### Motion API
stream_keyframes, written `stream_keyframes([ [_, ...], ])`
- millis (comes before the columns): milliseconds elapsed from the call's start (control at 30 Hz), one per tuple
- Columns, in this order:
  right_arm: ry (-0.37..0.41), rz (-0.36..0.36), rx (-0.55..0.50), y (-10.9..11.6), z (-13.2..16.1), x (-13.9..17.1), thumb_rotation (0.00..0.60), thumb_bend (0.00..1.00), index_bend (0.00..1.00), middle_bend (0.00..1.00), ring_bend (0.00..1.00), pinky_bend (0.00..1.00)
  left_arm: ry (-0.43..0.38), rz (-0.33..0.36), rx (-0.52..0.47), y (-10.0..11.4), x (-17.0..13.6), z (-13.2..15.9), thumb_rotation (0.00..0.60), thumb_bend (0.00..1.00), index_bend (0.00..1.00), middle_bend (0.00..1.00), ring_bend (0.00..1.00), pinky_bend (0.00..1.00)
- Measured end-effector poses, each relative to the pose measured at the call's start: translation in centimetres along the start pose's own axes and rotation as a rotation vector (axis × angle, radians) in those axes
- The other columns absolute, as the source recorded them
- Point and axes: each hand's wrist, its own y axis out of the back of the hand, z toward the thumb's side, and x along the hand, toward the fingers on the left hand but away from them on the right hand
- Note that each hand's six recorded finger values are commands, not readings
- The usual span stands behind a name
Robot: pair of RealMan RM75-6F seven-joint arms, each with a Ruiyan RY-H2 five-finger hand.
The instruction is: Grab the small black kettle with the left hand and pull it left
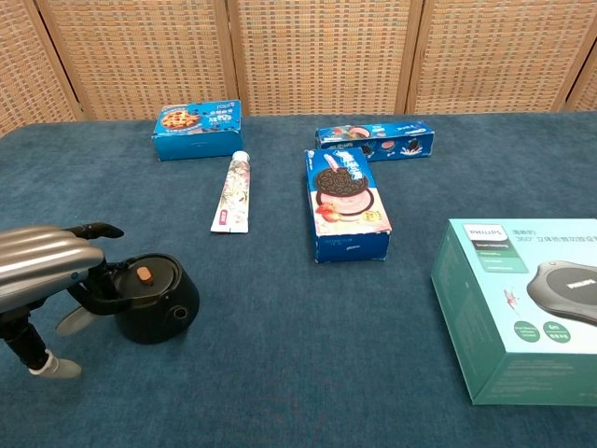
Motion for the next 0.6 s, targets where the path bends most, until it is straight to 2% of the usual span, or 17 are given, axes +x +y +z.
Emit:
stream_keyframes([
  [233, 0.0, 0.0, 0.001, 0.0, 0.0, 0.0, 0.6, 0.0, 0.0, 0.0, 0.0, 0.0, 0.01, 0.014, -0.015, 0.3, 0.1, -0.2, 0.6, 0.0, 1.0, 0.86, 0.56, 0.0],
  [367, 0.0, 0.0, 0.002, 0.0, 0.0, 0.0, 0.6, 0.0, 0.0, 0.0, 0.0, 0.0, 0.017, 0.048, -0.03, 0.8, 0.2, -0.5, 0.6, 0.0, 1.0, 0.93, 0.61, 0.0],
  [467, 0.0, 0.0, 0.002, 0.0, 0.0, 0.0, 0.6, 0.0, 0.0, 0.0, 0.0, 0.0, 0.011, 0.083, -0.034, 1.3, 0.2, -0.7, 0.6, 0.0, 1.0, 1.0, 0.7, 0.0],
  [600, 0.001, -0.001, 0.001, 0.0, 0.0, 0.0, 0.6, 0.0, 0.0, 0.0, 0.0, 0.0, -0.008, 0.128, -0.055, 2.0, 0.1, -0.9, 0.6, 0.0, 1.0, 1.0, 0.77, 0.0],
])
